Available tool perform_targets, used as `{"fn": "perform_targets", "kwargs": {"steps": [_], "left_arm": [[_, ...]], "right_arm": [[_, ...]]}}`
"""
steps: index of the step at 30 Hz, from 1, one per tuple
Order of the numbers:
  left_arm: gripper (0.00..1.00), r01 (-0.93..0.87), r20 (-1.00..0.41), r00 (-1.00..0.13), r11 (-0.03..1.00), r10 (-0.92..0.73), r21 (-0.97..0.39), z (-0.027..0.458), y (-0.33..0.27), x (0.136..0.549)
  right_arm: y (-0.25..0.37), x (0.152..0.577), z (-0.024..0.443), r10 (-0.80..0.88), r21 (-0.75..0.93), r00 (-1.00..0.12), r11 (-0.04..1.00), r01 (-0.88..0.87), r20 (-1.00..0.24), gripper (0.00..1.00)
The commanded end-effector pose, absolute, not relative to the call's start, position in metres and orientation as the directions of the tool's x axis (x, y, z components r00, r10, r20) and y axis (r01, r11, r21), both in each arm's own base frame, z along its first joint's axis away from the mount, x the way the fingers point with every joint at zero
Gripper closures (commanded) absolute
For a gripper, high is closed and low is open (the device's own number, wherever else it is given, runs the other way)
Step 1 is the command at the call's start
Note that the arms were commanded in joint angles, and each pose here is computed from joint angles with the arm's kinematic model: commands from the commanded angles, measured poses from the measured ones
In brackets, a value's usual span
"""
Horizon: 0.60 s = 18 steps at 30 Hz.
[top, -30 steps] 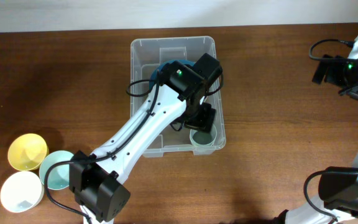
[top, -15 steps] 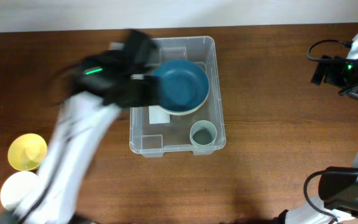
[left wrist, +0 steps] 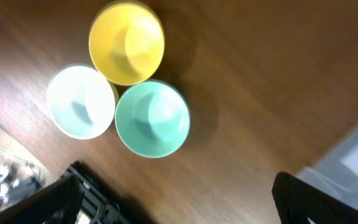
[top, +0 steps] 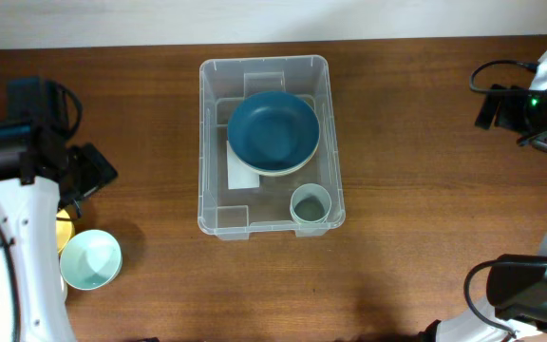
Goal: Pack container
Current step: 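Move the left gripper to the mint-green bowl and grip its rim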
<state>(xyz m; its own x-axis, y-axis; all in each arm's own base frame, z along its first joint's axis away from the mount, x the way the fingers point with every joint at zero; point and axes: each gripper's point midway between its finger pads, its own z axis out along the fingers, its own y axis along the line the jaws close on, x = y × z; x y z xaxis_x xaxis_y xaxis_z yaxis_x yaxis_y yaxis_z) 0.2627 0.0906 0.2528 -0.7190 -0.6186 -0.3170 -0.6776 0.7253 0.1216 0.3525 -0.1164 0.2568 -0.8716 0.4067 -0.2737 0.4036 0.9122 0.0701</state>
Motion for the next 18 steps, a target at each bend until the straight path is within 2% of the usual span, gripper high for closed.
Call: {"fn": "perform_targets", "kwargs": {"steps": [1, 6, 10, 13, 18], "left_arm": [[0.01, -0.692, -0.227, -0.72, 0.702, -0.656, 0.167, 0.206, 0.096, 0.254], [0.01, -0.682, -0.152, -0.731, 0.702, -0.666, 0.204, 0.144, 0.096, 0.251], [0.01, -0.65, -0.075, -0.757, 0.739, -0.649, 0.175, 0.103, 0.086, 0.255], [0.01, -0.624, -0.021, -0.778, 0.768, -0.628, 0.143, 0.079, 0.078, 0.259], [0.02, -0.612, 0.049, -0.777, 0.771, -0.628, 0.175, 0.05, 0.077, 0.26]], "right_arm": [[-0.112, 0.349, 0.267, 0.394, 0.083, -0.868, 0.918, 0.388, -0.302, 0.01], [-0.112, 0.349, 0.267, 0.394, 0.083, -0.868, 0.918, 0.388, -0.302, 0.01], [-0.112, 0.349, 0.267, 0.394, 0.083, -0.868, 0.918, 0.388, -0.301, 0.01], [-0.112, 0.349, 0.267, 0.394, 0.083, -0.868, 0.918, 0.388, -0.301, 0.01], [-0.112, 0.349, 0.267, 0.394, 0.083, -0.868, 0.918, 0.388, -0.301, 0.01]]}}
